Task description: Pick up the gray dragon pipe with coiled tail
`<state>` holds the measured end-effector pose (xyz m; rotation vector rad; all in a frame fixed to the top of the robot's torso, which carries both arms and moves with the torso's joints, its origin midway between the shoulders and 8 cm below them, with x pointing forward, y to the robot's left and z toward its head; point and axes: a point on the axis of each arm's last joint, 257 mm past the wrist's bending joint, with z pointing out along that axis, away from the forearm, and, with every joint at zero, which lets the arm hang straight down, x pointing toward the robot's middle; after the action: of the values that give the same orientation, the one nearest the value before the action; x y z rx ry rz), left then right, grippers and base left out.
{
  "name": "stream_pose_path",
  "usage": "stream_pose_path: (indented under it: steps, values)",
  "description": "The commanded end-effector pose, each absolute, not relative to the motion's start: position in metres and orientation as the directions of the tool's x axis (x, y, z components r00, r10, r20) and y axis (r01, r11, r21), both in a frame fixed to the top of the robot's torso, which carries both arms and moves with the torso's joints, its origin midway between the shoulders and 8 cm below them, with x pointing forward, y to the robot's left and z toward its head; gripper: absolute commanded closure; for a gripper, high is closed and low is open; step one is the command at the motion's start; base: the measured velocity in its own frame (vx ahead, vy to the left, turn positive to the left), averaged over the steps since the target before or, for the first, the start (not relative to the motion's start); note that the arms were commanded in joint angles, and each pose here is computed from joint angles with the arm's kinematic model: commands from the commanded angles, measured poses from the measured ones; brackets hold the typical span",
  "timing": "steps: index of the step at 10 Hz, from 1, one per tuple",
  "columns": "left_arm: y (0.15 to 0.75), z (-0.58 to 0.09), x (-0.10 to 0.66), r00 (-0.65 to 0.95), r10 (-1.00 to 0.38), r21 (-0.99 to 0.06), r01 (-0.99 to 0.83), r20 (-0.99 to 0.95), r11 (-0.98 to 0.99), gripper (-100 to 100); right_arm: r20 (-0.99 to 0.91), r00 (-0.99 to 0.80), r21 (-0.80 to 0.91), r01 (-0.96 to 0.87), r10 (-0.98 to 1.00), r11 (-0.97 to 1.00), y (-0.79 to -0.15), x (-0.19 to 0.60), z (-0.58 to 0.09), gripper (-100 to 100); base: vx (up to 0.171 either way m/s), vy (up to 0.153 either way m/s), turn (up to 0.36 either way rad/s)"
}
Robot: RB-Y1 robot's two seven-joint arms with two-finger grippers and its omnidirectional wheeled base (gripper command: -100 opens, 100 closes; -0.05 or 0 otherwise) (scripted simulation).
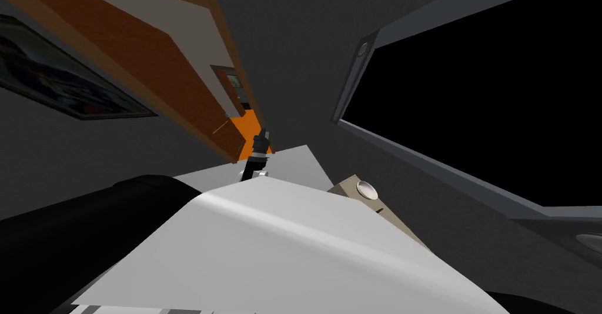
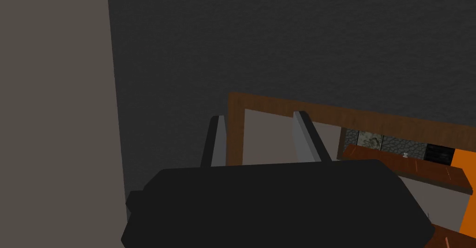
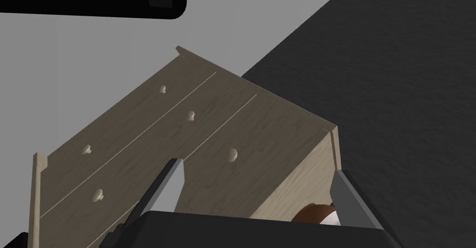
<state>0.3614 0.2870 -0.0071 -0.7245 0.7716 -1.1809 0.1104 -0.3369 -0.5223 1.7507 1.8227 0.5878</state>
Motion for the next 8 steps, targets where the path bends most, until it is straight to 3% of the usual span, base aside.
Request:
stream_pose_path:
  steps: [1,6,8]
  values:
    - [0.287,-0.007,0.361,0.197,-0.970,-0.825,0.519,-0.141,0.225,0,-0.081,-0.002,0.579,0.814,0.997,0.049,-0.342,0.075,-0.538,-100,0.029,-0.039,0.392]
    - [0.287,-0.007,0.361,0.197,-0.970,-0.825,0.519,-0.141,0.225,0,-0.101,0.028,0.359,0.933,0.994,0.011,-0.377,-0.039,-0.572,-100,0.047,-0.073,0.364]
    - [0.287,-0.007,0.361,0.197,-0.970,-0.825,0.519,-0.141,0.225,0,-0.111,0.034,0.309,0.951,0.993,0.002,-0.386,-0.065,-0.576,-100,0.035,-0.079,0.239]
